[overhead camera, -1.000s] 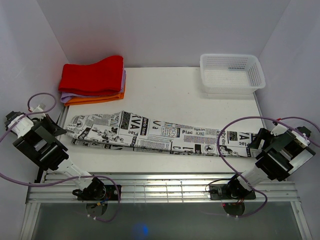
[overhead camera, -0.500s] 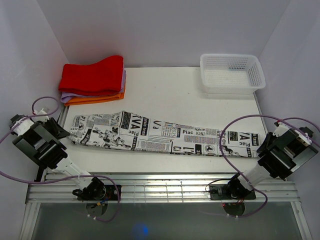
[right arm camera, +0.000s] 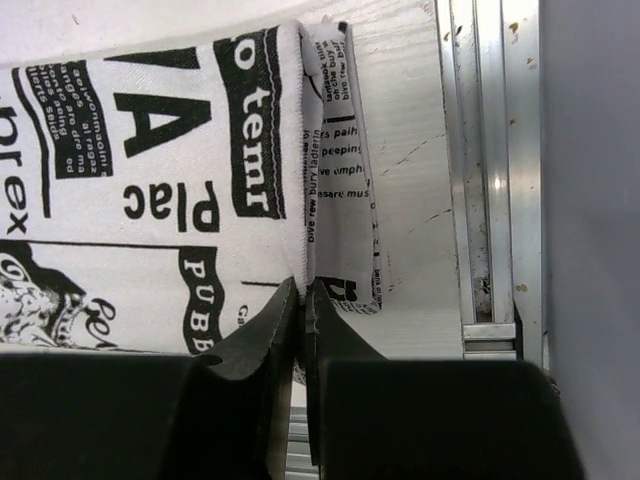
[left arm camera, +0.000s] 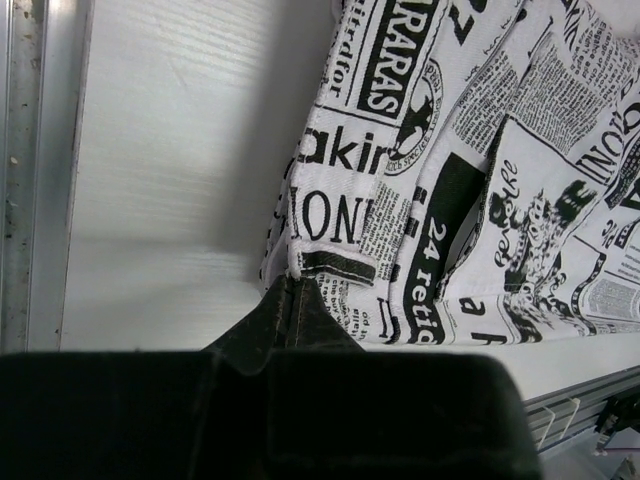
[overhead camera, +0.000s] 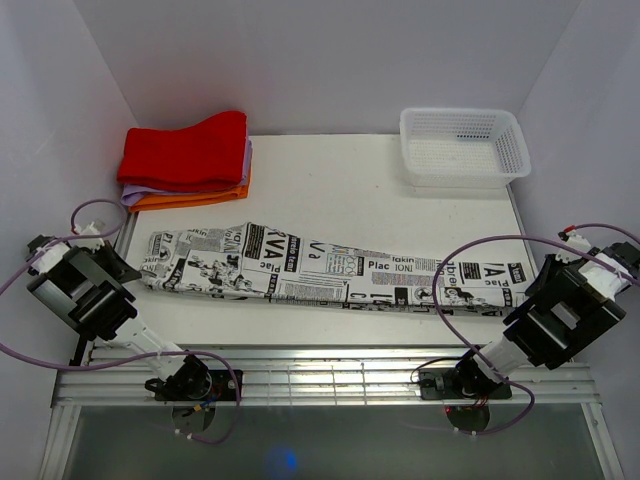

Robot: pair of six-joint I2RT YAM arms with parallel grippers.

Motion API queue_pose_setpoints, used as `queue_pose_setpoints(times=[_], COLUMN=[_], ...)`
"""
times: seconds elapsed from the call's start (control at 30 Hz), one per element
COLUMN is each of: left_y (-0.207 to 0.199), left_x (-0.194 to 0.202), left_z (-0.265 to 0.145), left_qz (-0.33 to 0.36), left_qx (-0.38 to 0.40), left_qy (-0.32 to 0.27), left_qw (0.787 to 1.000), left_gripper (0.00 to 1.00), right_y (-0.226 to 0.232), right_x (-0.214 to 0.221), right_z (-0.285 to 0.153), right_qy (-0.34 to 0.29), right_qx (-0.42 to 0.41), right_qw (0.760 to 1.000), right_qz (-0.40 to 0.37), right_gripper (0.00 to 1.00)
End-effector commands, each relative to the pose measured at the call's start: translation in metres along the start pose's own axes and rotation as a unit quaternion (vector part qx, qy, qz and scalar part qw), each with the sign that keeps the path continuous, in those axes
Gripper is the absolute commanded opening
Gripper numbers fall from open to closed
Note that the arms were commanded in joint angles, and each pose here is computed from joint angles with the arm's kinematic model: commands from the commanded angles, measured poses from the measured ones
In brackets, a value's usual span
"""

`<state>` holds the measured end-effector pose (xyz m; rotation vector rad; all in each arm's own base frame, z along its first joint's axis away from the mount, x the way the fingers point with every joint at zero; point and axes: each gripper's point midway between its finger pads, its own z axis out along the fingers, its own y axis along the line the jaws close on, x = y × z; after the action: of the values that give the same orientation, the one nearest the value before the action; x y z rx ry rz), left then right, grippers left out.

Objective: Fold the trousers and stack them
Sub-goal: Fold the trousers

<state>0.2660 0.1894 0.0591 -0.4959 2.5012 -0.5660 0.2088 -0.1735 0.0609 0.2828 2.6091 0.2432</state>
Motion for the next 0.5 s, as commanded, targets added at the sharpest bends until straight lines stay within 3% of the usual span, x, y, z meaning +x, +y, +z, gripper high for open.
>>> queue_pose_setpoints(times=[0.0, 0.13, 0.47], left_y=[0.001, 0.005, -0.02], left_x=[-0.011, -0.007, -0.005], left_z=[-0.008, -0.006, -0.011], left_qz=[0.027, 0.034, 0.055], left_qx=[-0.009, -0.016, 0.037], left_qy=[-0.029, -0.025, -0.045], left_qw=[0.999, 0.999, 0.997], left_gripper=[0.0, 0.0, 0.0], right_y=[-0.017, -0.025, 0.007], right_x=[-0.021, -0.02, -0.043], right_z=[-0.009, -0.005, -0.021], right_qy=[-0.023, -0.028, -0.085], right_qx=[0.03, 0.043, -0.016], right_qw=[0.999, 0.998, 0.996], right_qz=[-0.022, -0.024, -0.022], right_gripper=[0.08, 0.08, 0.08])
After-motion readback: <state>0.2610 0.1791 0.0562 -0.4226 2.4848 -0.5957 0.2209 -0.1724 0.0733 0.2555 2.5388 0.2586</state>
